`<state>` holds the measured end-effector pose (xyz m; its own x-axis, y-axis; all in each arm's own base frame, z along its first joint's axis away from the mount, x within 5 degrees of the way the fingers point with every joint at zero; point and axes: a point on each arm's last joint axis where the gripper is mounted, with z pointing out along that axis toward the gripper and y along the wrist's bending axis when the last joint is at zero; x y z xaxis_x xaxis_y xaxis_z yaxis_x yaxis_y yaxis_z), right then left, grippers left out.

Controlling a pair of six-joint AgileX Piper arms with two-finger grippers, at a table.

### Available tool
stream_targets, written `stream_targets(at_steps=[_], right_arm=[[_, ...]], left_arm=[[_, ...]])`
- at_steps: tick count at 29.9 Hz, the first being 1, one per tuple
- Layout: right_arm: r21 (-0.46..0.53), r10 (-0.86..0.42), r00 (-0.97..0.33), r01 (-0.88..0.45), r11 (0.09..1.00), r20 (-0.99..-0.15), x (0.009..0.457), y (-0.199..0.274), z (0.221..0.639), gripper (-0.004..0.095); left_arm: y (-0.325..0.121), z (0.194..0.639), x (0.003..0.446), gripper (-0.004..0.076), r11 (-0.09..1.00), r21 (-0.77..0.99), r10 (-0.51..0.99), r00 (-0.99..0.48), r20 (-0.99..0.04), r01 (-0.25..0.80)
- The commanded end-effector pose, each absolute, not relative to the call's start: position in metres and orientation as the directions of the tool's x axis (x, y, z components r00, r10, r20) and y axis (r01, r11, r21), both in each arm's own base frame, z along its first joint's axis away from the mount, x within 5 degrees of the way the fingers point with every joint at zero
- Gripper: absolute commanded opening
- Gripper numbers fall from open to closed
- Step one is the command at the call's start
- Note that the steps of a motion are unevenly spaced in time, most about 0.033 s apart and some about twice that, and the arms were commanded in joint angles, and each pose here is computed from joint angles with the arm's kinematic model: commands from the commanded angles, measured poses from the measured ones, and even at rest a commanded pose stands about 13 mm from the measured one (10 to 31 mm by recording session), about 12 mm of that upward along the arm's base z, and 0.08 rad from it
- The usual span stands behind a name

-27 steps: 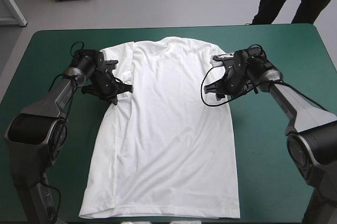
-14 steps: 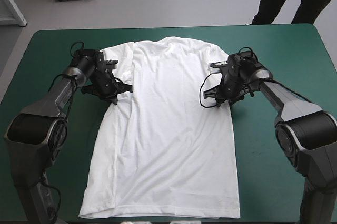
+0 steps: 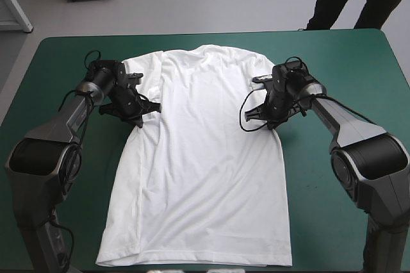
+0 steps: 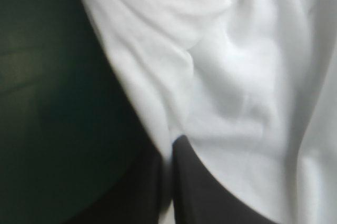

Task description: Fold the cloth

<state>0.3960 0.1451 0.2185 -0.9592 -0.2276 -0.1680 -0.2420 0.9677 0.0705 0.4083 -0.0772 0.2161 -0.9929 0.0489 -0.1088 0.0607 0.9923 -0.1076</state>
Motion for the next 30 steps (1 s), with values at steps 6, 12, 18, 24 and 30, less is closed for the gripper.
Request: stream_targets(at_steps=[6, 12, 18, 24, 30], right_arm=[[0.001, -0.267, -0.910, -0.282, 0.959, -0.317, 0.394, 0.144, 0.296, -0.0017], [-0.037, -0.258, -0.860, -0.270, 0.962, -0.441, 0.386, 0.135, 0.353, -0.0017], [-0.086, -0.252, -0.791, -0.247, 0.965, -0.557, 0.364, 0.121, 0.402, -0.0017], [-0.135, -0.235, -0.670, -0.199, 0.971, -0.704, 0.329, 0.101, 0.465, -0.0017], [-0.114, -0.190, -0.516, -0.175, 0.978, -0.835, 0.294, 0.088, 0.525, -0.0017]], left_arm=[[-0.074, 0.293, 0.415, -0.0009, 0.989, -0.100, 0.069, -0.940, -0.335, 0.108], [-0.073, 0.349, 0.403, -0.0009, 0.986, -0.099, 0.079, -0.892, -0.444, 0.136], [-0.069, 0.396, 0.382, -0.0009, 0.983, -0.104, 0.070, -0.835, -0.546, 0.150], [-0.064, 0.448, 0.351, -0.0009, 0.980, -0.100, 0.061, -0.740, -0.669, 0.171], [-0.060, 0.506, 0.312, -0.0009, 0.971, -0.097, 0.053, -0.587, -0.808, 0.221]])
